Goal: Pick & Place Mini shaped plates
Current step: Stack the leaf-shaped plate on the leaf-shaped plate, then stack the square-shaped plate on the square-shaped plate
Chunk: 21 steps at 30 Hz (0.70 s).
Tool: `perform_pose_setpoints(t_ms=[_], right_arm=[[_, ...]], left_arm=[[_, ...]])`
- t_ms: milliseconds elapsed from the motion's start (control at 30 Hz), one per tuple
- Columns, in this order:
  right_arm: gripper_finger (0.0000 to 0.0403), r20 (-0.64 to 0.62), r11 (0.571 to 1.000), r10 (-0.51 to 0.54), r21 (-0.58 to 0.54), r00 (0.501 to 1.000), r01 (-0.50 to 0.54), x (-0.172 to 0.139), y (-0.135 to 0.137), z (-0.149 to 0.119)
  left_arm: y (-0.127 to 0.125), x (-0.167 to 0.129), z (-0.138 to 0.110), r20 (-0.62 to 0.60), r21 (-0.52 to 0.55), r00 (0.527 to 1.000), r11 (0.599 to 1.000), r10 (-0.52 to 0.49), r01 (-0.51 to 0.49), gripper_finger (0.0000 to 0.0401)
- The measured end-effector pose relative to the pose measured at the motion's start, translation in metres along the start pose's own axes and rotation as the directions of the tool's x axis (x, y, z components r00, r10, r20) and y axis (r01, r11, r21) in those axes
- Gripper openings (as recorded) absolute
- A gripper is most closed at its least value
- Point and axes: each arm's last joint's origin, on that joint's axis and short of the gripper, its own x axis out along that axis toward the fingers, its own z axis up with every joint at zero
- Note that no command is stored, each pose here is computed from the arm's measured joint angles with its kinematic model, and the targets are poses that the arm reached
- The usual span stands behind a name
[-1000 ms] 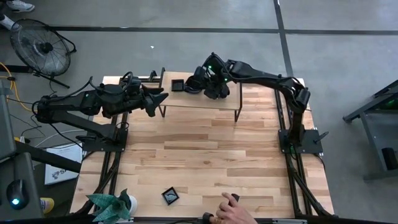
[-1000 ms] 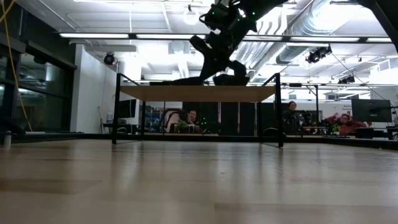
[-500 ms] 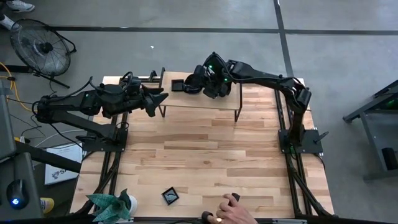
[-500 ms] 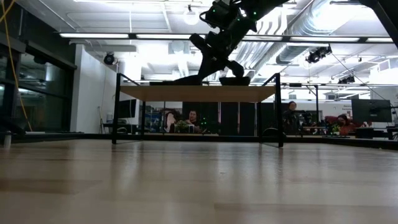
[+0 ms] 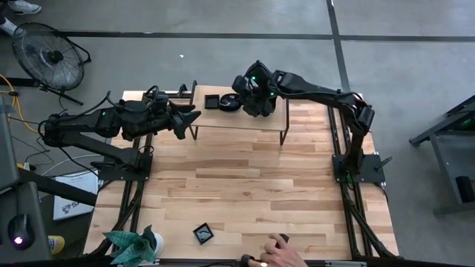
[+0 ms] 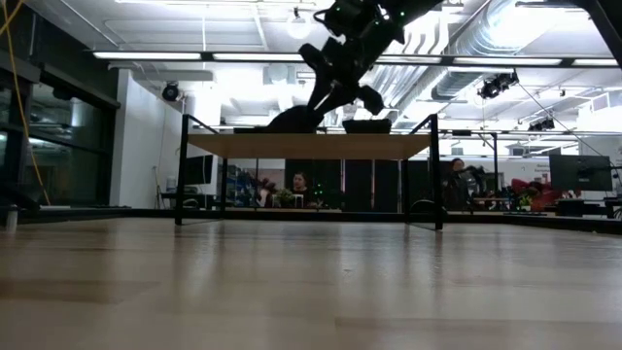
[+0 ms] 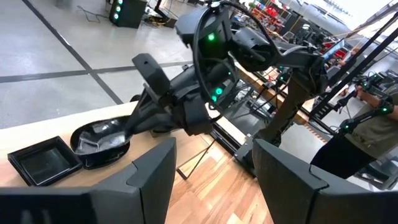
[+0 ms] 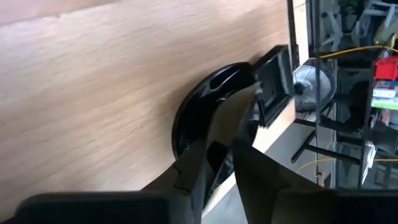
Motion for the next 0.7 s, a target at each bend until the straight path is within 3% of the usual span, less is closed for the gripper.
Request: perform_pose_setpoints(t_ms=[267,467,567,633,700], right_arm=[[0.0111,-0.018,0.997,-0.032,0.075,0.999,0.034,-0.017,-0.005,0.004],[0.0121,-0.130,0.973,-0.060,0.216,0.990,0.087,-0.029,-0.008,0.019],[0.0116,-0.192,0.912,-0.084,0.380,0.978,0.153,-0.038,-0.010,0.031],[0.0110,-0.235,0.841,-0.098,0.500,0.967,0.207,-0.045,-0.011,0.038],[0.0101,-0.261,0.739,-0.101,0.627,0.960,0.248,-0.054,-0.010,0.046]], left_arm=[[0.000,0.000,0.000,0.000,0.000,1.000,1.000,0.000,0.000,0.0209],[0.000,0.000,0.000,-0.001,0.000,1.000,1.000,-0.002,0.002,0.0209],[0.000,0.000,0.000,-0.002,-0.001,1.000,1.000,-0.004,0.004,0.0209],[0.000,0.000,0.000,-0.002,-0.001,1.000,1.000,-0.004,0.004,0.0209],[0.000,0.000,0.000,-0.002,-0.001,1.000,1.000,-0.004,0.004,0.0209]])
